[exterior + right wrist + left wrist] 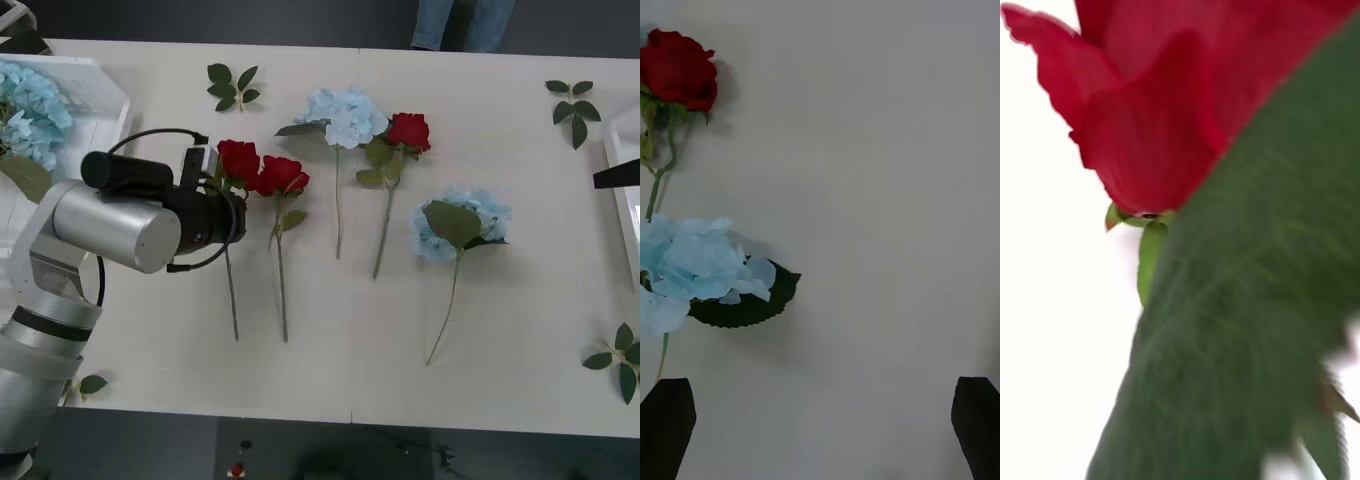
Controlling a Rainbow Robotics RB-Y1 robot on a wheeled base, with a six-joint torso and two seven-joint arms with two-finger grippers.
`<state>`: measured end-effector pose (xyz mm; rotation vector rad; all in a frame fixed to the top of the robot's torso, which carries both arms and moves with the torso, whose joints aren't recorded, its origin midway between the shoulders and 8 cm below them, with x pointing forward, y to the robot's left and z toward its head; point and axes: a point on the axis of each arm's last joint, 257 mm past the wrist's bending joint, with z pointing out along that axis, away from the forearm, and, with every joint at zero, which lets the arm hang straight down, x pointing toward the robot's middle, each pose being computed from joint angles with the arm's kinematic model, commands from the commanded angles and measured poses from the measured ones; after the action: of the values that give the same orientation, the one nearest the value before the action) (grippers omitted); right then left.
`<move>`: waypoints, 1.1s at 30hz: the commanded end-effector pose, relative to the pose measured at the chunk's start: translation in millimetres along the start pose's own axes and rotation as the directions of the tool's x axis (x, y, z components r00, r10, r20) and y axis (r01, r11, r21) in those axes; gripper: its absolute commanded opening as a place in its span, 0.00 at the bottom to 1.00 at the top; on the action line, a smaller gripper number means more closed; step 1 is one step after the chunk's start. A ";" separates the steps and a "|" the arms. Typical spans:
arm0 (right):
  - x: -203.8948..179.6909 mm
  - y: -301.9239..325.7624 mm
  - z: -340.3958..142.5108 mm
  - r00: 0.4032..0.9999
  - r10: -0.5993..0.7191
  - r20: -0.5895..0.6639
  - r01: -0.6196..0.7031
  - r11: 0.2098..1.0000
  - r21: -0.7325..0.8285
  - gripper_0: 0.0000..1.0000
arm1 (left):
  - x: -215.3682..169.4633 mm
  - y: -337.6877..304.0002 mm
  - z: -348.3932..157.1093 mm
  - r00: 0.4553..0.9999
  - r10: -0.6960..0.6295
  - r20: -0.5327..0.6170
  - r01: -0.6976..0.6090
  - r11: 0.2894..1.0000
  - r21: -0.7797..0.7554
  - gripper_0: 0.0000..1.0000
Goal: Put the red flowers into the right box and the blue flowers into the left box
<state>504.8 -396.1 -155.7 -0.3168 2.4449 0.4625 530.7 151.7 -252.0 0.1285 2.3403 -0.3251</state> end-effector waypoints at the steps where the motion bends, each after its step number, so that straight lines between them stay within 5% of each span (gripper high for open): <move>1: 3.7 22.8 -0.1 0.999 0.053 -0.008 -0.052 0.999 0.014 1.00 | -52.6 -11.0 -68.0 0.993 -0.042 0.109 0.033 0.996 0.085 0.00; 8: 15.4 64.9 11.1 0.995 0.090 -0.037 -0.089 0.996 0.024 1.00 | -83.1 -49.6 -130.4 0.982 -0.081 0.171 0.023 0.948 0.316 0.00; 17: 35.7 116.6 35.1 0.991 0.126 -0.038 -0.124 0.991 0.040 1.00 | -99.1 -87.6 -156.6 0.937 -0.094 0.337 -0.164 0.733 0.660 0.00; 23: 57.3 132.7 51.8 0.990 0.130 -0.054 -0.124 0.987 0.101 1.00 | -91.2 -115.0 -159.9 0.873 -0.108 0.475 -0.331 0.584 0.741 0.00; 33: 84.6 153.3 78.2 0.980 0.190 -0.053 -0.175 0.961 0.216 1.00 | -76.0 -180.7 -163.1 0.819 -0.304 0.488 -0.353 0.404 0.844 0.00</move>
<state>433.1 -257.2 -228.2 -0.1310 2.5835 0.1908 446.5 36.6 -52.3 0.5059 1.3384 -1.4797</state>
